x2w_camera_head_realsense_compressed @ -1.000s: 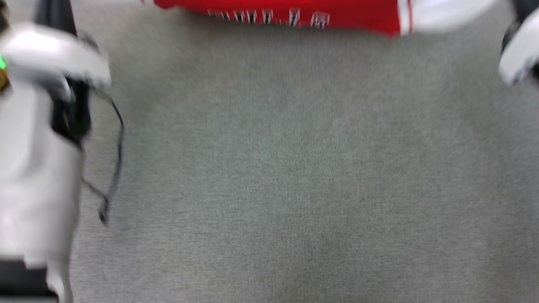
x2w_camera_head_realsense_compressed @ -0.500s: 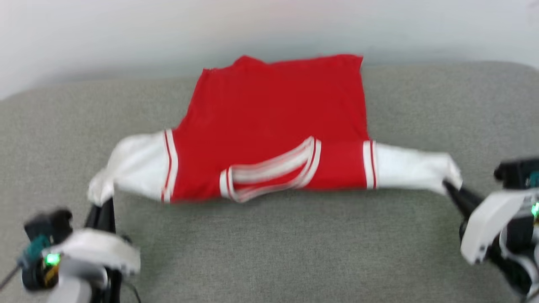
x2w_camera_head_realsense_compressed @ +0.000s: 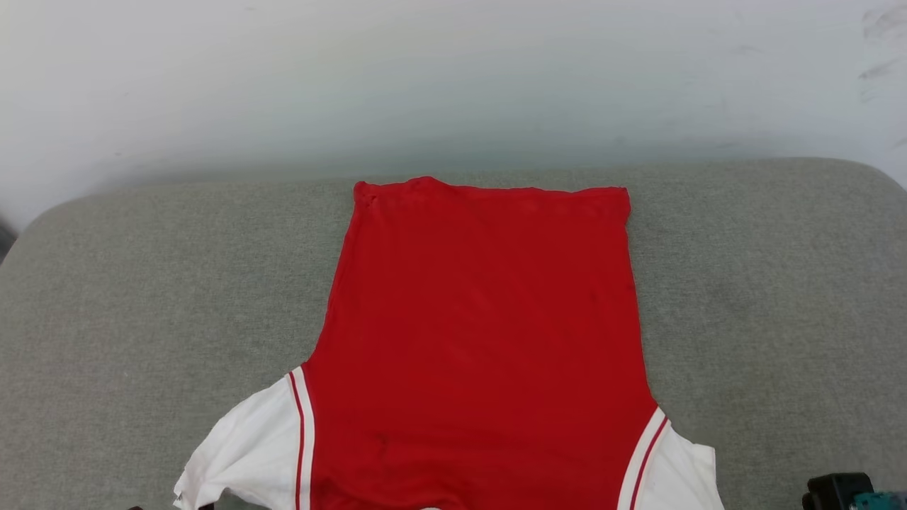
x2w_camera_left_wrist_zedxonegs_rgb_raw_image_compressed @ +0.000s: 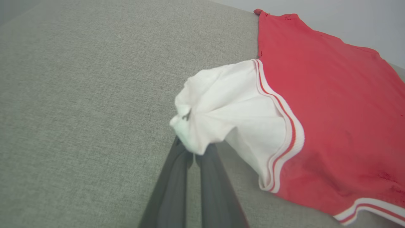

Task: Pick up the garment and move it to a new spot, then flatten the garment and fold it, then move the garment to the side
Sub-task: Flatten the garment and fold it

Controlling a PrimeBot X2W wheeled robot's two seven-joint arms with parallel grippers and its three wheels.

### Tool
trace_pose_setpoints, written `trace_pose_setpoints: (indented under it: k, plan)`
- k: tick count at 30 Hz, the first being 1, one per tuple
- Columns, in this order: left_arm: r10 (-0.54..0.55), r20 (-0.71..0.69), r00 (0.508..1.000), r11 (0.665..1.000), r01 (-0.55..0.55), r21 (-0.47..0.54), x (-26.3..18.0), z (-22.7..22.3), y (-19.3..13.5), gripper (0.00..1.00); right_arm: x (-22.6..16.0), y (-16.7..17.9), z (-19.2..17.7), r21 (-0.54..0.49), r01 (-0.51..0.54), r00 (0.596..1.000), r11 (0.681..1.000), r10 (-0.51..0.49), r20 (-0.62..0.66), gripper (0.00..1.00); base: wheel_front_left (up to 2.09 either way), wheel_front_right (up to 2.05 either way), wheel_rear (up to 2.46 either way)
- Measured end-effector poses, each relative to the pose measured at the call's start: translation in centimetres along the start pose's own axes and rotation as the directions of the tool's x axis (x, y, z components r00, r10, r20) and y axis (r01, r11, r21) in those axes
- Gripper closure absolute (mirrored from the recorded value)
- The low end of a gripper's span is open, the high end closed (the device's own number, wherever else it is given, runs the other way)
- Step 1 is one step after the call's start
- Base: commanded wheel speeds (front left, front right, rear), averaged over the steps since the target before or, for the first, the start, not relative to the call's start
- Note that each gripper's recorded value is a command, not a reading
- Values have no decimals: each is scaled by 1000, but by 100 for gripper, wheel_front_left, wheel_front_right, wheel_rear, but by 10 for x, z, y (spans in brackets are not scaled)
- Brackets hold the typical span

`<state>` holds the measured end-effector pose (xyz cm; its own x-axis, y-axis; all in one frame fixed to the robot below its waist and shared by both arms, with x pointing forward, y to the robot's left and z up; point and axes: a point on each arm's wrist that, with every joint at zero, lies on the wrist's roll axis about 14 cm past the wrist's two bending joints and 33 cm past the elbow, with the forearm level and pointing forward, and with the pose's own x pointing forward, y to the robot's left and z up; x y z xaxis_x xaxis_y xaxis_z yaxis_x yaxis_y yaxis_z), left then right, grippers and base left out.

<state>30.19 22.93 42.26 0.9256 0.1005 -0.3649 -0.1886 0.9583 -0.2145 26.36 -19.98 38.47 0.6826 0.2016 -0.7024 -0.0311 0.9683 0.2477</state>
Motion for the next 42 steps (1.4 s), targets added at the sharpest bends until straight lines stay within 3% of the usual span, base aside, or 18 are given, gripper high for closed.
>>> trace_pose_setpoints:
  k: [1, 2, 3, 4, 10, 17, 21, 25, 33, 42]
  plan:
    - [-2, -2, 1000, 1000, 2, -2, -2, -1, -2, 100, 0, -2, -4, 1, 7, 1000, 1000, -7, -15, 89, 0, 0, 0]
    - [-3, -4, 1000, 1000, 3, -4, -3, -2, -3, 100, -1, -2, -8, 9, 9, 1000, 1000, -9, -26, 62, 0, 0, 0]
    - [-5, 1, 1000, 1000, 5, -6, -3, -1, -5, 100, 0, 1, -9, 15, 4, 999, 1000, -3, -33, 3, 0, 0, 0]
    - [-11, 10, 1000, 1000, 11, -11, -3, 0, -9, 100, 1, 3, -8, 18, -2, 999, 1000, 2, -35, 0, 0, 0, 0]
    - [-36, 60, 998, 999, 37, -18, 6, 15, -22, 100, 9, 0, 41, 27, 6, 994, 1000, -8, 110, 0, 0, 0, 0]
    - [-77, 135, 988, 997, 78, -2, 24, 39, -40, 100, 32, -26, 153, 39, 71, 922, 997, -81, 379, 0, 0, 0, 0]
    - [-97, 172, 980, 995, 100, -8, 39, 48, -51, 100, 67, -26, 201, 24, 69, 915, 997, -72, 397, 0, 0, 0, 0]
    - [-105, 206, 973, 992, 116, -40, 53, 53, -62, 100, 108, -23, 237, 20, 50, 935, 999, -54, 350, 0, 0, 0, 0]
    - [-90, 202, 975, 994, 101, -50, 66, 45, -62, 100, 191, 3, 254, -9, 6, 999, 1000, -6, 52, 0, 0, 0, 0]
    - [-37, 201, 979, 999, 44, -30, 81, 42, -41, 100, 251, 32, 241, -44, -13, 980, 999, 4, -197, 0, 0, 0, 0]
